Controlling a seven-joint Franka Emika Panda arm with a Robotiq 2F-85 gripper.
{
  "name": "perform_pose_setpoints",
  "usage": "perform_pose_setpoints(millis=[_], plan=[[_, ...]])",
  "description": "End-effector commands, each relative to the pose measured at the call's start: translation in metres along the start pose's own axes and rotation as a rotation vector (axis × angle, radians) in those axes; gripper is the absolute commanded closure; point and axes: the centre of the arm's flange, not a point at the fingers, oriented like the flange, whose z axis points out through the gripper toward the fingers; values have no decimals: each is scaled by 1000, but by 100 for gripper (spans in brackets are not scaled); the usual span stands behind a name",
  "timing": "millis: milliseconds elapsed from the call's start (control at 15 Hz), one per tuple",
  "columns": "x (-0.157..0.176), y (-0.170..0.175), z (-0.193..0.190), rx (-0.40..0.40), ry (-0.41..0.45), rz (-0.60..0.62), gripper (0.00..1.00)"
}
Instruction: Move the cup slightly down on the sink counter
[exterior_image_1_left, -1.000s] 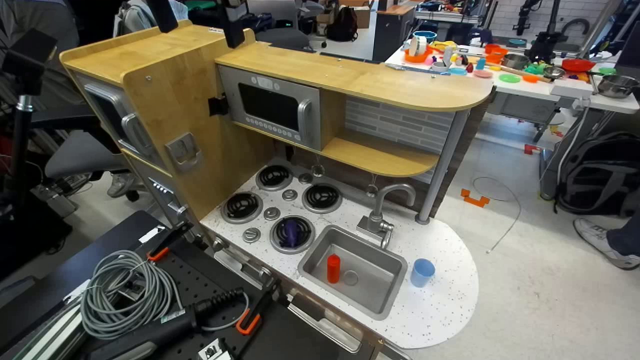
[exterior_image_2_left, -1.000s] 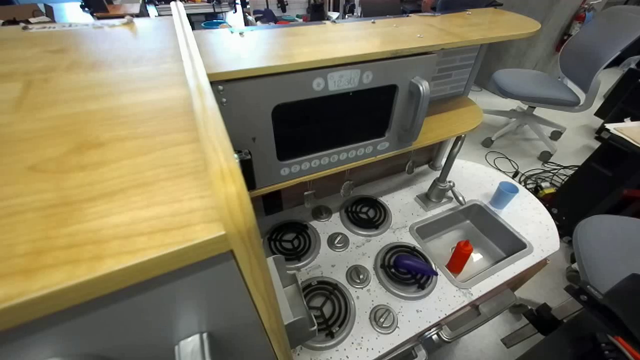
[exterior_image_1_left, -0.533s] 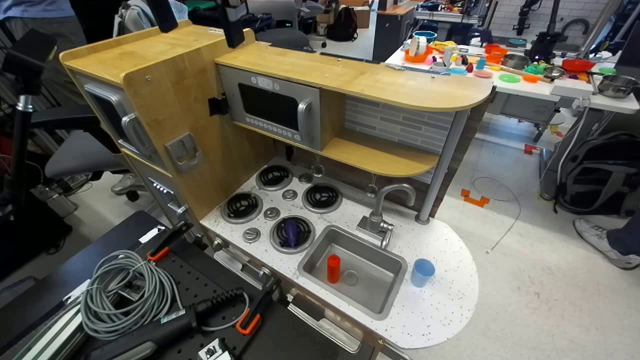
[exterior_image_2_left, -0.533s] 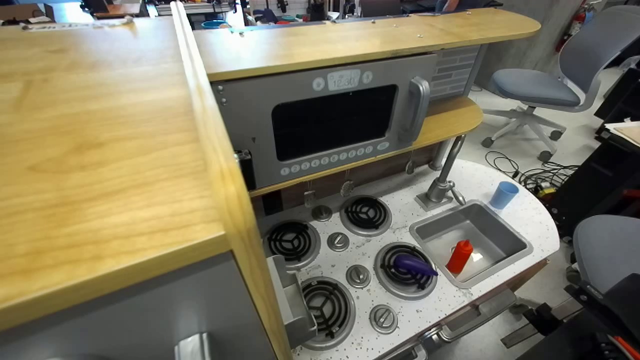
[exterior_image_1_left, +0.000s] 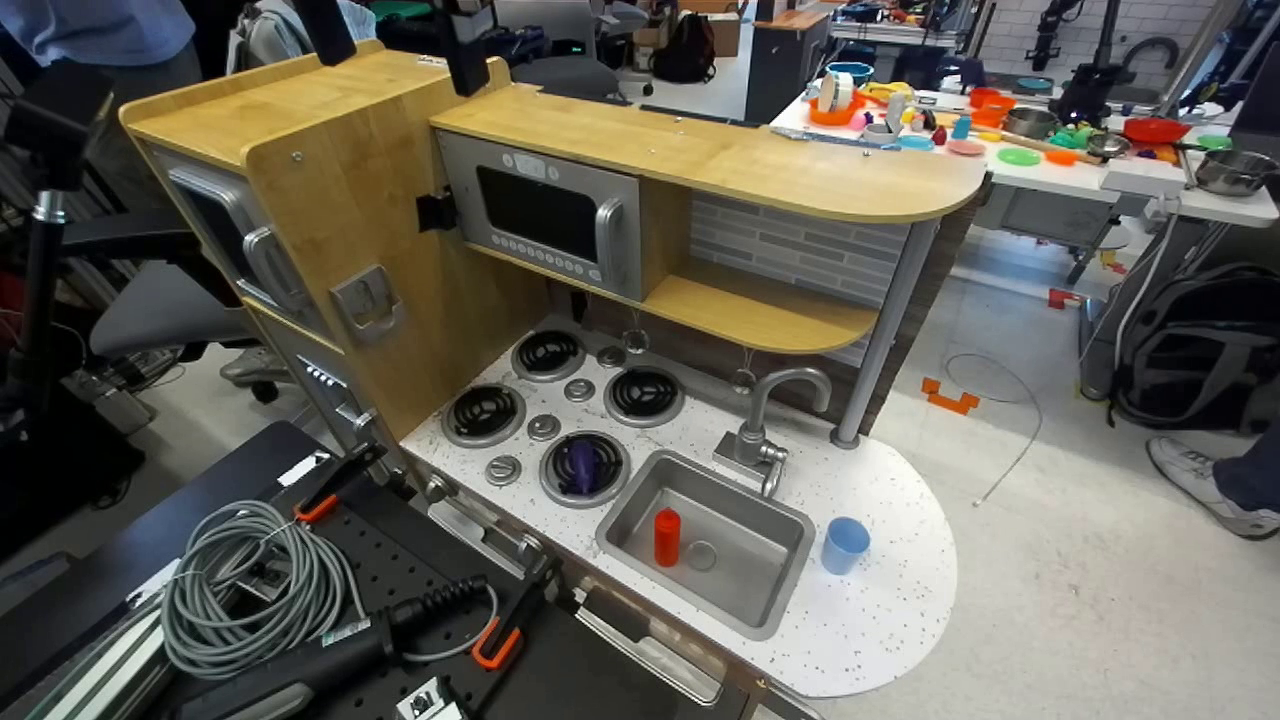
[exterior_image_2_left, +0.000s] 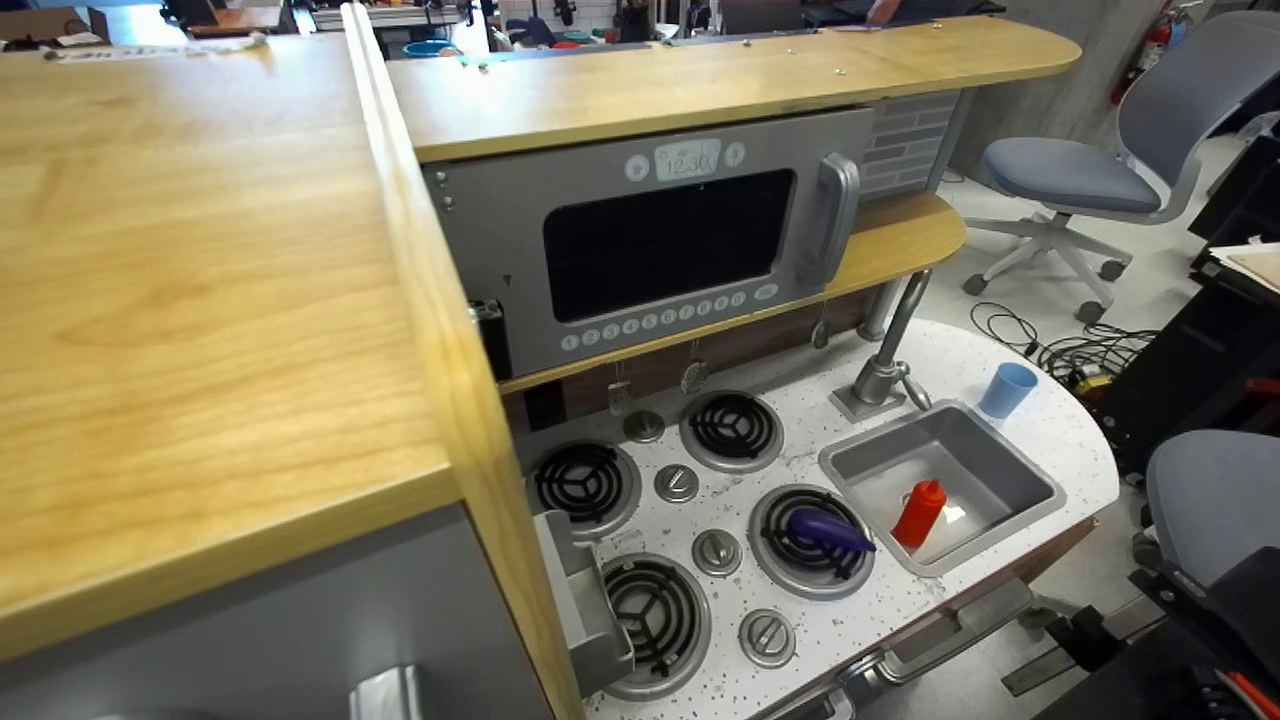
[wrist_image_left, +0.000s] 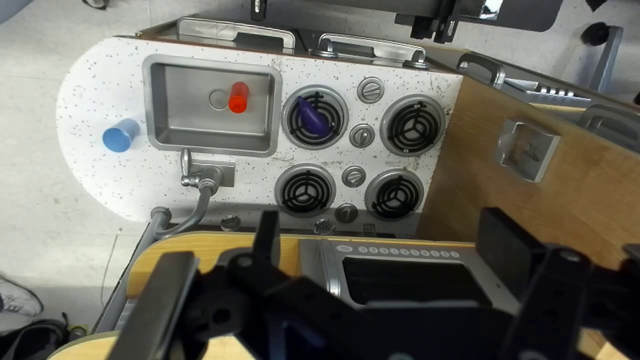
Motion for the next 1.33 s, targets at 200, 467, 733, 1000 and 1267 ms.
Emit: perform_pose_setpoints(millis=[200, 467, 733, 1000, 1267], plan=[[0, 0, 0, 0, 0, 0, 0], [0, 0, 0, 0, 0, 0, 0], [-1, 0, 1, -5, -9, 3, 0], [-1, 1, 1, -19, -1, 20, 0], [-1, 2, 1, -23, -5, 21, 0]])
